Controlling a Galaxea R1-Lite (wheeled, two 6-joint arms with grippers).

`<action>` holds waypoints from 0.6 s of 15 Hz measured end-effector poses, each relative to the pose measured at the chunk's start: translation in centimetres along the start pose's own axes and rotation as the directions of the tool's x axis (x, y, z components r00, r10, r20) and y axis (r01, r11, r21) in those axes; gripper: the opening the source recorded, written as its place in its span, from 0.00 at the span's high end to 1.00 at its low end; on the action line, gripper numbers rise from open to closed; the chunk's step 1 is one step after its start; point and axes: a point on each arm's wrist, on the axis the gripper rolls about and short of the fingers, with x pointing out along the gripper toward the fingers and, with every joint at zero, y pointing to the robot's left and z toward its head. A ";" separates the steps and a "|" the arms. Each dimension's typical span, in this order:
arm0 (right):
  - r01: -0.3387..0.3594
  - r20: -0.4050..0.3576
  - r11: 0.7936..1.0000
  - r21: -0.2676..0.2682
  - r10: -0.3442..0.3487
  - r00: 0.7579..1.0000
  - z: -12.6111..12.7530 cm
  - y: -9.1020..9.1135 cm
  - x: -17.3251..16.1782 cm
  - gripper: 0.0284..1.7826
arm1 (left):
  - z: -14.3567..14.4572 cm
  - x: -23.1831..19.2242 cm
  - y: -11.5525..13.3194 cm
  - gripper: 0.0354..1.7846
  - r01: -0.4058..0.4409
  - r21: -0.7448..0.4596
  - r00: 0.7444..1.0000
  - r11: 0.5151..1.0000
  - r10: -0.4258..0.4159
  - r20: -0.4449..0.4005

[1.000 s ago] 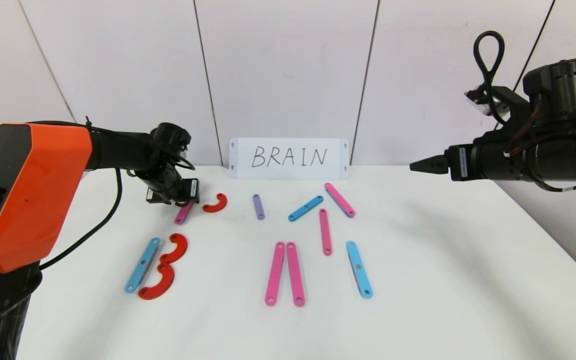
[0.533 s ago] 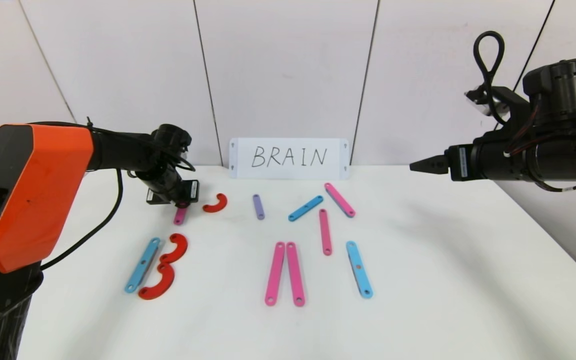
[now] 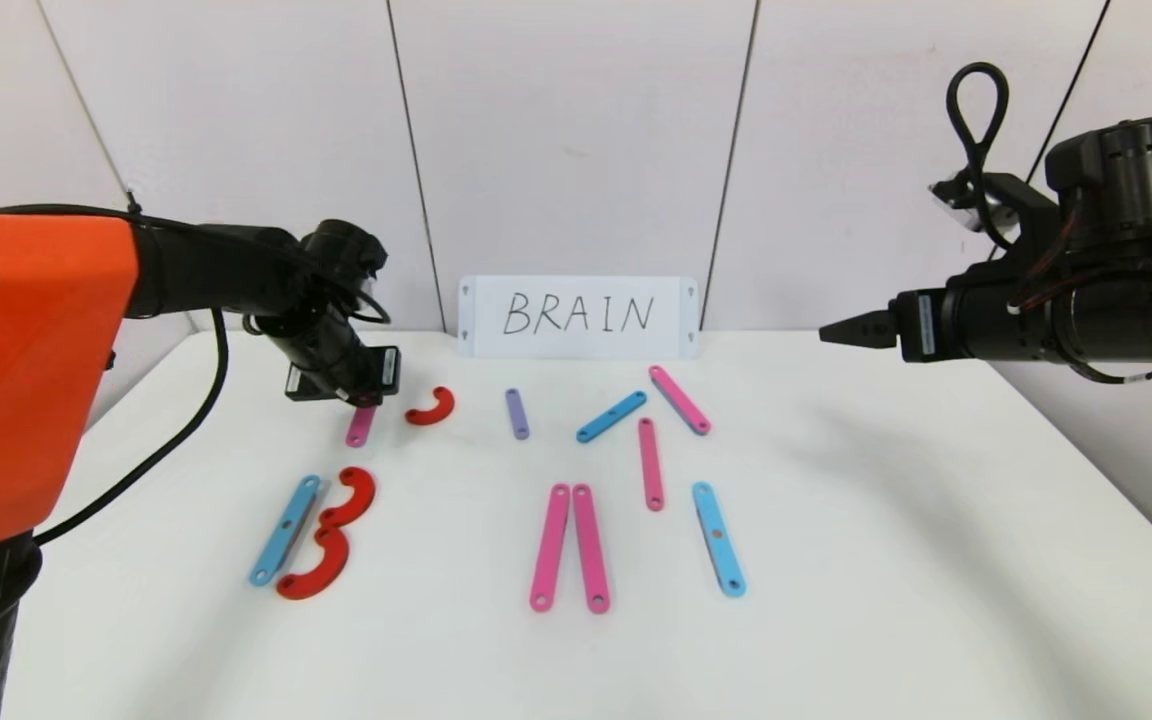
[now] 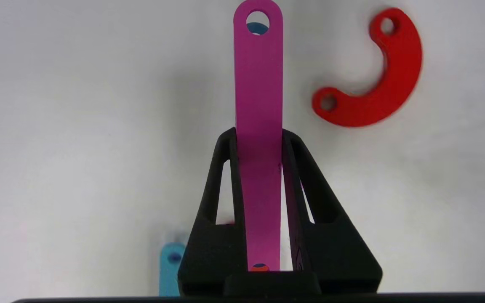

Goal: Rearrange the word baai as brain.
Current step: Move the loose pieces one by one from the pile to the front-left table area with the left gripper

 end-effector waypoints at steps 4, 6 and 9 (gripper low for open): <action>0.002 0.000 1.000 0.002 -0.002 1.000 0.0 -0.1 0.0 0.02 | -2.0 -3.1 -1.8 0.85 0.011 -0.017 0.996 1.000 -0.013 -0.086; 0.002 0.001 1.000 0.002 -0.002 1.000 0.0 -0.1 0.0 0.02 | -3.2 -3.9 -2.5 0.85 0.019 -0.006 0.994 1.000 -0.020 -0.108; 0.003 0.000 1.000 0.002 -0.003 1.000 0.0 -0.1 0.0 0.02 | -5.4 -4.2 -3.3 0.85 0.026 0.028 0.989 0.999 -0.022 -0.146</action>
